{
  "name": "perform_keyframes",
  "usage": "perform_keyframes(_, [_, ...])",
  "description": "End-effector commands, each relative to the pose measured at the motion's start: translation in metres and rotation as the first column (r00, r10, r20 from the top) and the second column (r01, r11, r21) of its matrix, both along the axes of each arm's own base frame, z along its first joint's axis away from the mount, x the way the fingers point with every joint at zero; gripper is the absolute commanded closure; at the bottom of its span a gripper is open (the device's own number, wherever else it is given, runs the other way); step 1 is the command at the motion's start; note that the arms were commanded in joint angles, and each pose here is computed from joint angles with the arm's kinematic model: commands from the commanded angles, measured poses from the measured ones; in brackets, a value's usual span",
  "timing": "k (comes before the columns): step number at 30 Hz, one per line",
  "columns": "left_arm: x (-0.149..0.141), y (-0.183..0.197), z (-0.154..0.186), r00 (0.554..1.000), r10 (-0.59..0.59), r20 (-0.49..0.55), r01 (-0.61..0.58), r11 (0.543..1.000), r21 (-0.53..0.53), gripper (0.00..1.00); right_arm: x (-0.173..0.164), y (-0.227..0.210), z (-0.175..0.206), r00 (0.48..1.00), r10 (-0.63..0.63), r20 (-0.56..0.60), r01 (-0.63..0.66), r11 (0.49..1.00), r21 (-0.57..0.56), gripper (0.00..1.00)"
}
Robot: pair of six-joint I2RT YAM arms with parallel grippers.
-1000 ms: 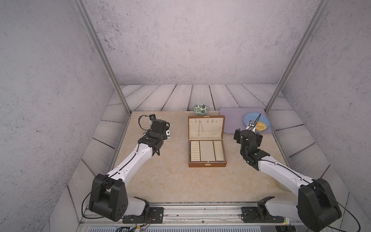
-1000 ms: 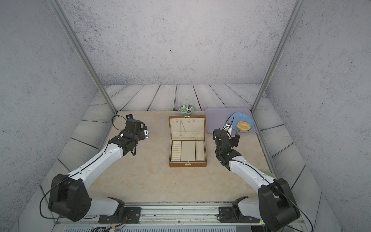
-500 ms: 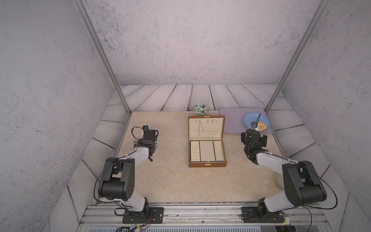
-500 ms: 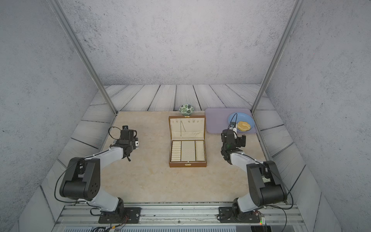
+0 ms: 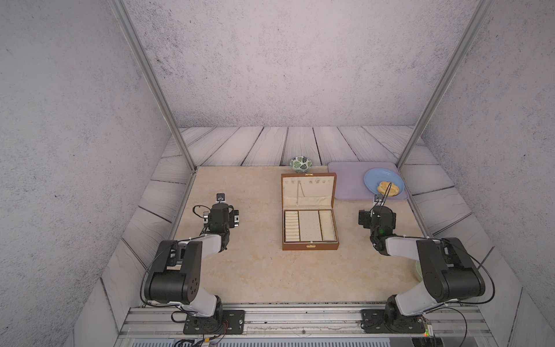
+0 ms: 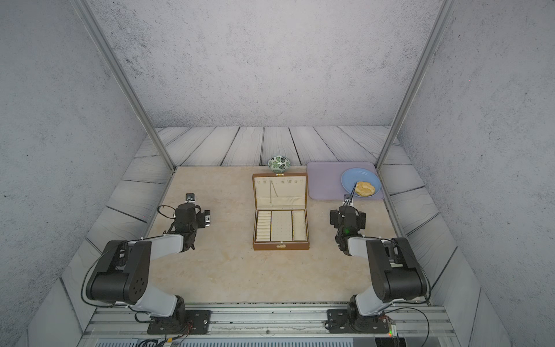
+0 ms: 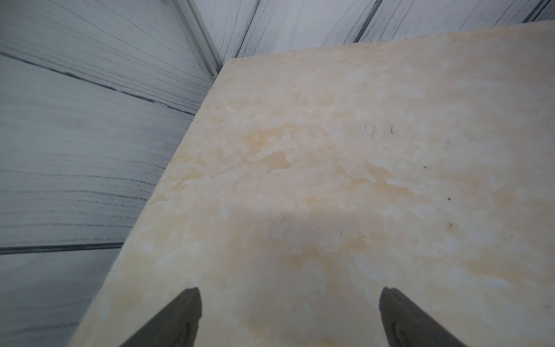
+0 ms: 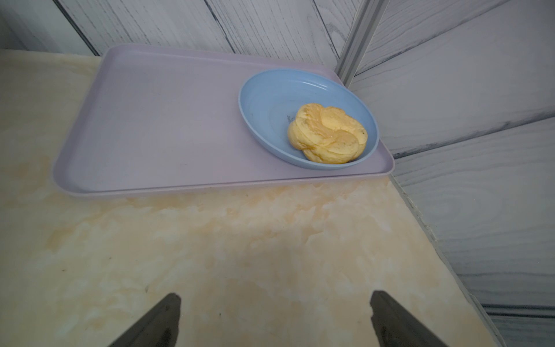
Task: Put jewelry chain into jewelry box
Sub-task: Reset both arms
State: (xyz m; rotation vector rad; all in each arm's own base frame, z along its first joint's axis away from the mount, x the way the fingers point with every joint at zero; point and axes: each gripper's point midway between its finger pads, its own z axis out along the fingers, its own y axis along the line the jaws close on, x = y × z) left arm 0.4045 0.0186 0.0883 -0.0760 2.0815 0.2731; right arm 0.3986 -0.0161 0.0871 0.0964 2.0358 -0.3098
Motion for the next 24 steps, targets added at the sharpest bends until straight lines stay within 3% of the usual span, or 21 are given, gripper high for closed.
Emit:
perform_keyframes(1, [0.005, -0.006, 0.021, 0.991, -0.069, 0.115, 0.072, 0.997, -0.023, 0.02, -0.002, 0.009, 0.011, 0.995, 0.066, 0.073, -0.068, 0.997, 0.026, 0.01])
perform_keyframes(3, [-0.003, -0.009, 0.009, 0.987, -0.108, 0.118, 0.114, 0.992, -0.046, 0.02, -0.006, 0.012, 0.006, 0.989, 0.101, 0.111, -0.105, 0.994, 0.032, 0.01])
perform_keyframes(5, [0.001, -0.01, 0.013, 0.977, -0.111, 0.184, 0.12, 0.992, -0.038, 0.02, -0.004, 0.016, 0.007, 0.976, 0.132, 0.171, -0.137, 0.99, 0.02, 0.01])
perform_keyframes(8, [0.0, -0.006, 0.009, 0.988, -0.092, 0.127, 0.099, 0.994, -0.052, 0.02, -0.003, 0.013, 0.005, 0.99, 0.105, 0.098, -0.109, 0.993, 0.036, 0.01])
perform_keyframes(14, [0.0, -0.005, 0.01, 0.988, -0.088, 0.127, 0.095, 0.994, -0.053, 0.02, -0.001, 0.008, 0.01, 0.984, 0.075, 0.164, -0.081, 0.996, 0.027, 0.01])
perform_keyframes(24, [0.001, -0.005, 0.009, 0.988, -0.089, 0.125, 0.096, 0.994, -0.054, 0.02, -0.001, 0.006, 0.007, 0.988, 0.061, 0.143, -0.066, 0.997, 0.03, 0.01])
